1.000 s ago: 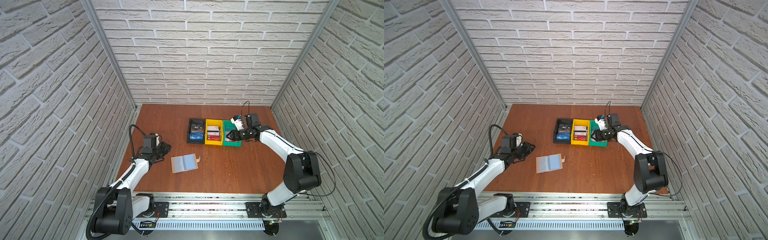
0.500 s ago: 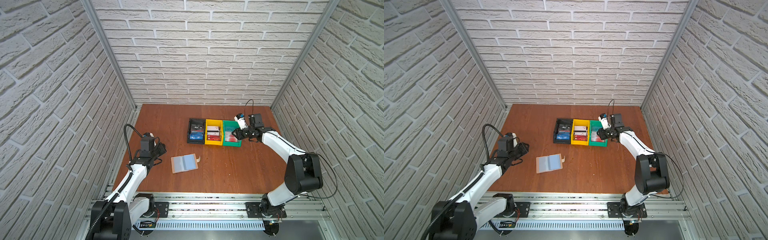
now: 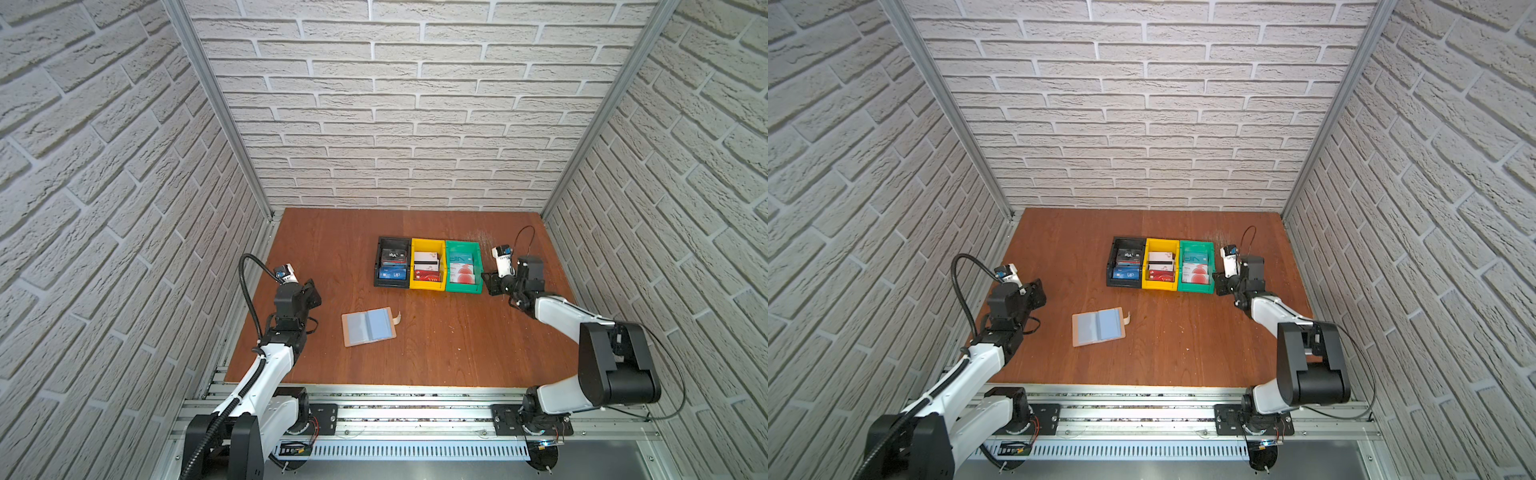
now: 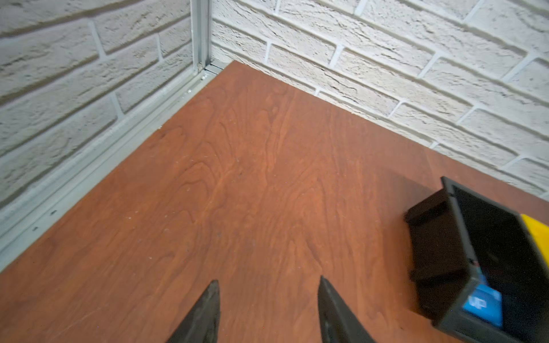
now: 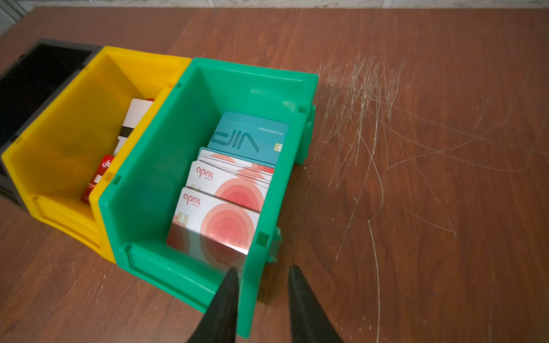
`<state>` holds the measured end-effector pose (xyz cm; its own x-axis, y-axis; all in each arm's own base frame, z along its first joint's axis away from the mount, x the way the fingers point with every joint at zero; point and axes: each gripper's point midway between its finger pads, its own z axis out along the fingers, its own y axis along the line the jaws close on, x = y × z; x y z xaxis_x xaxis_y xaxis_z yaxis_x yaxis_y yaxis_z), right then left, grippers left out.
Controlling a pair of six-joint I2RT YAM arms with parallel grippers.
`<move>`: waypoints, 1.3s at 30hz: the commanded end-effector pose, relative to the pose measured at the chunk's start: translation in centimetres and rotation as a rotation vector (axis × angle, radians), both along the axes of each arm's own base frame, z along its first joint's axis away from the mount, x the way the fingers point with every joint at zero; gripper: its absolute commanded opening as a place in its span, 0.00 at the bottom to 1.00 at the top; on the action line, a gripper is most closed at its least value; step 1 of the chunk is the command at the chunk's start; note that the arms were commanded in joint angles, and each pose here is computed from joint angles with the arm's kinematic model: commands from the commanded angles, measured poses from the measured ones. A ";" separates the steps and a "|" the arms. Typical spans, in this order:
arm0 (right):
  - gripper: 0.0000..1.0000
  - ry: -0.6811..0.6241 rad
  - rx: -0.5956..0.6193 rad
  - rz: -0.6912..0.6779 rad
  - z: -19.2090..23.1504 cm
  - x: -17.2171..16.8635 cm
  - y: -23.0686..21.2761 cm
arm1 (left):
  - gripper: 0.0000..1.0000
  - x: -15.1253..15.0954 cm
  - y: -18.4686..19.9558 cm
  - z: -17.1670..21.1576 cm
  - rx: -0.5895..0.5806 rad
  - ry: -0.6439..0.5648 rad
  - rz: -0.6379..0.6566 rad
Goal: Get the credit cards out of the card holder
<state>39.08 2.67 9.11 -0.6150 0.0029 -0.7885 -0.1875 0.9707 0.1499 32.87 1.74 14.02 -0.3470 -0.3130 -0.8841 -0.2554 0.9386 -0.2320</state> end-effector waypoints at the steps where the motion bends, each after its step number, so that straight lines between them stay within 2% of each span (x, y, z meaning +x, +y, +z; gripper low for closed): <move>1: 0.31 -0.229 0.002 -0.019 1.6 -0.6 0.0 | 0.54 0.7 2.2 2.5 0.130 -0.145 0.077; 3: 0.31 -0.272 -0.004 -0.025 1.8 -0.8 -0.1 | 0.58 0.5 2.8 2.4 0.147 -0.160 0.096; 5: 0.31 -0.257 -0.001 0.005 1.5 -0.4 0.4 | 0.61 0.5 3.0 2.6 0.187 -0.167 0.087; 9: 0.32 -0.242 -0.011 0.034 1.1 -0.3 0.9 | 0.62 0.6 3.7 1.1 0.255 -0.096 0.086; 13: 0.33 -0.245 -0.013 0.033 1.1 -0.3 0.9 | 0.64 1.3 5.6 -0.9 0.254 -0.070 0.125; 17: 0.33 -0.255 -0.017 0.036 1.0 -0.5 1.1 | 0.67 3.1 5.9 -2.2 0.262 -0.122 0.087; 19: 0.35 -0.267 -0.020 0.038 0.9 -0.6 1.1 | 0.68 4.2 5.5 -3.4 0.255 -0.118 0.045; 20: 0.35 -0.269 -0.021 0.040 0.8 -0.7 1.2 | 0.70 4.7 4.4 -4.1 0.262 -0.106 -0.016; 25: 0.39 -0.261 -0.020 0.038 0.6 -0.6 1.2 | 0.74 6.0 3.9 -4.8 0.267 -0.067 -0.056; 27: 0.42 -0.260 -0.020 0.037 0.6 -0.6 1.1 | 0.83 6.2 3.5 -5.0 0.275 -0.044 -0.077; 28: 0.43 -0.260 -0.020 0.036 0.6 -0.6 1.1 | 0.95 6.2 3.5 -5.1 0.278 -0.044 -0.077; 29: 0.44 -0.259 -0.020 0.036 0.6 -0.5 1.1 | 0.98 6.3 3.4 -5.0 0.277 -0.045 -0.078; 37: 0.50 -0.264 -0.021 0.035 0.7 -0.6 1.1 | 0.98 6.4 3.3 -5.0 0.296 -0.035 -0.075; 39: 0.55 -0.262 -0.020 0.035 0.6 -0.6 1.1 | 0.98 6.5 3.2 -5.1 0.302 -0.026 -0.079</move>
<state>38.10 3.58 8.73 -0.4366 -0.0221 -0.8994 -0.2386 0.9667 0.0921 38.53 5.06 7.47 -0.3774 -0.0397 -0.9252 -0.1843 0.9823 0.0330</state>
